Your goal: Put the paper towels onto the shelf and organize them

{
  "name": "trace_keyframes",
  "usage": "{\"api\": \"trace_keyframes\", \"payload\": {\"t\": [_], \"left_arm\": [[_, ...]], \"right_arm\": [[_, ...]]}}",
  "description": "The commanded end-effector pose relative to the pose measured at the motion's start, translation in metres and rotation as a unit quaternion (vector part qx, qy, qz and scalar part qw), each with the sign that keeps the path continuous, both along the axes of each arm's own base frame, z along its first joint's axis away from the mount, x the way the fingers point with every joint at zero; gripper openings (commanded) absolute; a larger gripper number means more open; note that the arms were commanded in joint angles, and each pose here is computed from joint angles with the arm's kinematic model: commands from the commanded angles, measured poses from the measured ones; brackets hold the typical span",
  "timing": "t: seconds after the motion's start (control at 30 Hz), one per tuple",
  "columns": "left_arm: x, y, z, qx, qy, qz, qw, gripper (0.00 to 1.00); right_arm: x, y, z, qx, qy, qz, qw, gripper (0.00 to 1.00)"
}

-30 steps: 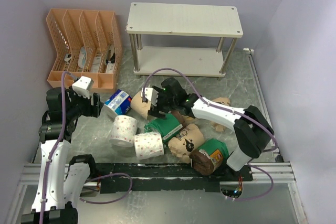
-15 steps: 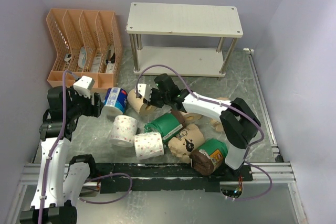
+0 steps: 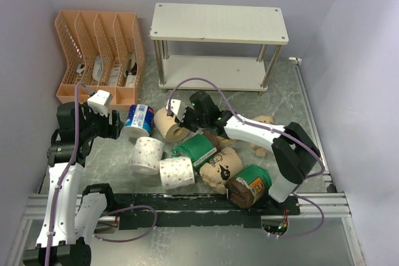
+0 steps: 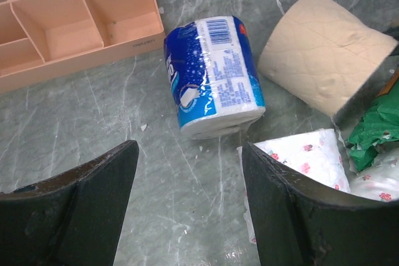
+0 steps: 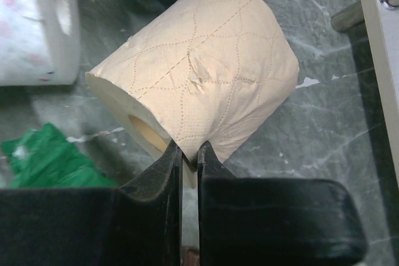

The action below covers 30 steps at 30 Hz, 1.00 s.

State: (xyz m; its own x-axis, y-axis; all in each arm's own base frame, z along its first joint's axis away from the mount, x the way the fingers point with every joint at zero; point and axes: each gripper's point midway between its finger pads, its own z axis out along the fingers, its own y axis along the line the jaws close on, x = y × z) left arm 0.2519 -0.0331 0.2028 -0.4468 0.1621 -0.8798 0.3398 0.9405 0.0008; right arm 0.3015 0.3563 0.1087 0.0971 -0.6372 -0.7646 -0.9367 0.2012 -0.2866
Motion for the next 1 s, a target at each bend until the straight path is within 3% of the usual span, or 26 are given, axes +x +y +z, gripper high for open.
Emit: {"api": "trace_keyframes", "payload": {"t": [0.0, 0.23, 0.4, 0.7, 0.83, 0.97], "left_arm": [[0.001, -0.005, 0.003, -0.002, -0.007, -0.015, 1.0, 0.79], [0.0, -0.004, 0.004, -0.001, -0.01, -0.011, 1.0, 0.79], [0.0, -0.003, 0.005, 0.0, -0.013, -0.009, 1.0, 0.79], [0.0, -0.003, 0.005, 0.0, -0.014, -0.01, 1.0, 0.78], [0.0, -0.003, 0.005, 0.001, -0.014, -0.01, 1.0, 0.78], [0.0, -0.004, 0.005, 0.001, -0.013, -0.011, 1.0, 0.78]], "right_arm": [[0.0, 0.008, 0.075, 0.132, -0.019, -0.05, 0.99, 0.0], [0.018, -0.002, 0.139, 0.265, 0.027, -0.184, 0.946, 0.0], [0.024, -0.018, 0.169, 0.388, 0.077, -0.255, 0.882, 0.0], [0.072, -0.119, 0.211, 0.553, 0.12, -0.435, 0.701, 0.0], [0.081, -0.169, 0.213, 0.609, 0.116, -0.502, 0.602, 0.0], [0.092, -0.21, 0.203, 0.651, 0.128, -0.536, 0.522, 0.0]]}}
